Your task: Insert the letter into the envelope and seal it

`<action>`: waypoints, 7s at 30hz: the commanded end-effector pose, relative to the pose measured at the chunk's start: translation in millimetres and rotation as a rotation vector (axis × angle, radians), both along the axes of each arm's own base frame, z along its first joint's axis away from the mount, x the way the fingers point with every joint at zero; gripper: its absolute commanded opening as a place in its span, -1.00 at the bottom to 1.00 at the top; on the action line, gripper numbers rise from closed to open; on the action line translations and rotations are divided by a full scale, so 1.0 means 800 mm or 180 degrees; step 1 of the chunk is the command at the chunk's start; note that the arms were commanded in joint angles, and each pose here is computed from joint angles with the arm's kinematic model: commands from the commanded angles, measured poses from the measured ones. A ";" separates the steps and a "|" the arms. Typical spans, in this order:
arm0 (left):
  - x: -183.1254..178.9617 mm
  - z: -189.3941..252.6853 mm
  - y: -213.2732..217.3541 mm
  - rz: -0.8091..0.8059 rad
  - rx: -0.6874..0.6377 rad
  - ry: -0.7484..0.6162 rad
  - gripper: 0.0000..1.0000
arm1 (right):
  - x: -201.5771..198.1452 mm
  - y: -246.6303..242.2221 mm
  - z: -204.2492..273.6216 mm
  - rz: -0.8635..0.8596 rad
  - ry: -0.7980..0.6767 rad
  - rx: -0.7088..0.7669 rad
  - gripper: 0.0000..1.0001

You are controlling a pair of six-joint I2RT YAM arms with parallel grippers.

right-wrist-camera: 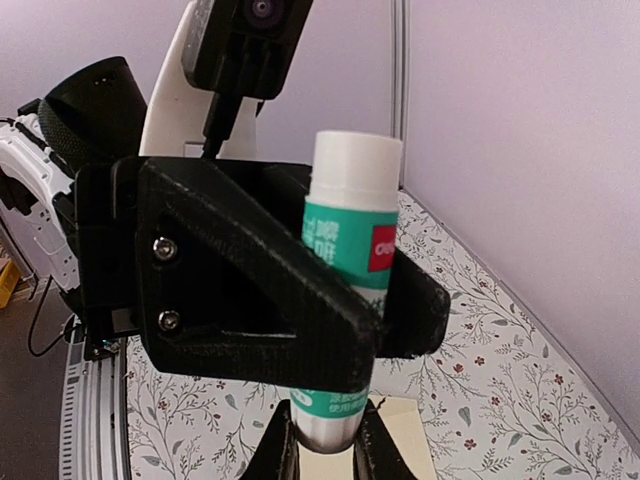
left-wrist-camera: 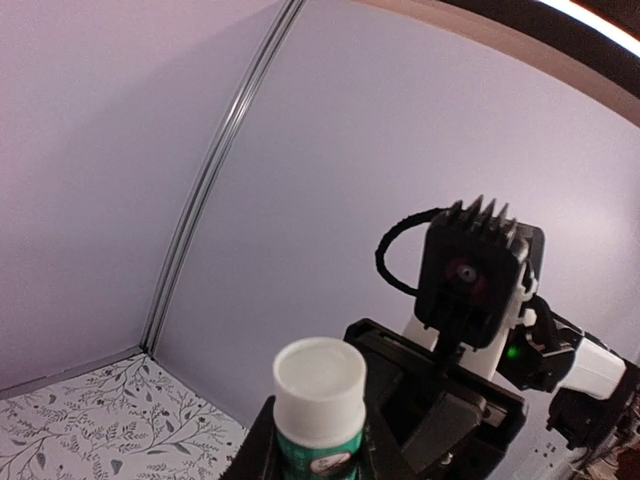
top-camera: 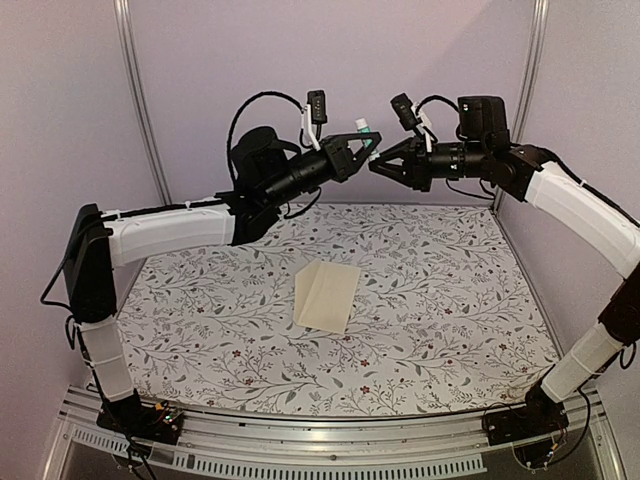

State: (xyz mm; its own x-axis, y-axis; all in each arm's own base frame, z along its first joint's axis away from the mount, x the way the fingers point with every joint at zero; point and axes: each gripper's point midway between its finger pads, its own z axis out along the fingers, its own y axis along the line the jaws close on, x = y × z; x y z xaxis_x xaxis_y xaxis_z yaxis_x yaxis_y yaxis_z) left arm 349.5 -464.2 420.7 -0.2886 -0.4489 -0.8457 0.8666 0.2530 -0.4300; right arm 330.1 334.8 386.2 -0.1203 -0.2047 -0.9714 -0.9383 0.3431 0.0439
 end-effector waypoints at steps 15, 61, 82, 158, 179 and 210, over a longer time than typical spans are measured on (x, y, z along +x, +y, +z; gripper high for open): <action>-0.059 -0.002 -0.012 -0.1564 0.0324 -0.0479 -1.00 | -0.099 -0.040 0.041 0.2283 0.1185 0.0701 -0.57; -0.024 0.011 -0.006 -0.0186 0.0067 -0.0349 -1.00 | -0.065 -0.006 0.058 0.1291 0.0075 0.0570 -0.74; 0.013 0.025 0.030 0.0293 0.0014 -0.0276 -1.00 | 0.018 -0.049 -0.026 -0.0195 0.0262 0.0021 0.02; -0.002 0.029 -0.004 0.0384 -0.0009 -0.0281 -1.00 | 0.020 -0.036 0.006 -0.0515 -0.0371 -0.0214 -0.05; -0.010 0.019 -0.020 0.0222 -0.0030 -0.0229 -1.00 | 0.004 -0.013 0.027 -0.0227 -0.0381 -0.0059 -0.65; -0.030 0.009 -0.055 -0.1152 0.0142 -0.0744 -1.00 | -0.090 -0.062 0.032 0.2007 0.1217 0.0784 -0.44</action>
